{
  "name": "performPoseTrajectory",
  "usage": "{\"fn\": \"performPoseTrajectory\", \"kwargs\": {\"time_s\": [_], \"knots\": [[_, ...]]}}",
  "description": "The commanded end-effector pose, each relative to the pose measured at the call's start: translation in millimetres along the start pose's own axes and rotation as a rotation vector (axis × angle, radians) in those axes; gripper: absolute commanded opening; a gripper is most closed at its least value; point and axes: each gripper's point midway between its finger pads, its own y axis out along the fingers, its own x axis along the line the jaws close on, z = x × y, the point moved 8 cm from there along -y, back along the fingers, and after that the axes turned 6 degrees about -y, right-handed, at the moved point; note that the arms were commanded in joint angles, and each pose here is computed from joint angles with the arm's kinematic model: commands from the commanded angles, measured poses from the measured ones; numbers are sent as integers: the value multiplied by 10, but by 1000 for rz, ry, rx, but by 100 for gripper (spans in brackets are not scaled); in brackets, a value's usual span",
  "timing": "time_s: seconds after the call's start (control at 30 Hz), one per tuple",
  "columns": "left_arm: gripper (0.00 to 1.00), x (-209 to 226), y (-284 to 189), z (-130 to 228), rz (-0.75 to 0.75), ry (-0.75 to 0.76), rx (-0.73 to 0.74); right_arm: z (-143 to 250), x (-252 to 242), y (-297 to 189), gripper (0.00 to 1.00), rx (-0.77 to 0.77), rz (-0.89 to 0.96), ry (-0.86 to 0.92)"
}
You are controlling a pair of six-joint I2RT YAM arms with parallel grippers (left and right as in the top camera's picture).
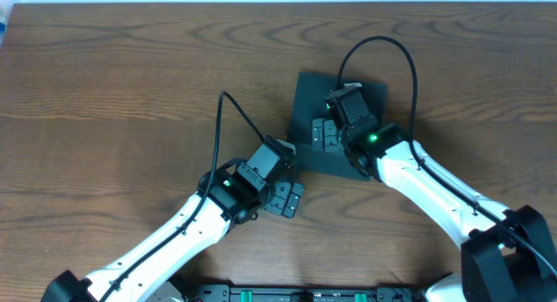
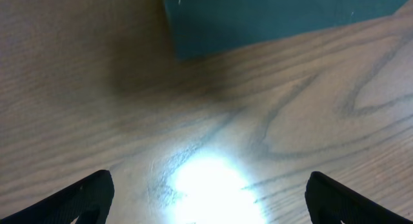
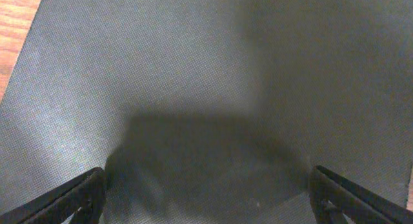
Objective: Pack container
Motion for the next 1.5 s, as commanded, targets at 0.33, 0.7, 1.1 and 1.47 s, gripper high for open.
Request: {"fn": "performPoseTrajectory", "kwargs": {"time_s": [0.33,0.7,1.1,1.47], "knots": [[96,24,504,-77,-81,15,20,183,-15,171,99,82,30,-5],[96,48,663,-244,-138,11,-81,199,-26,169,99,91,39,-7],[96,31,863,-322,-141,15,-119,194,-40,169,99,87,51,-7],[96,20,890,-470,-158,11,-218,192,-45,169,99,85,57,-7]]}}
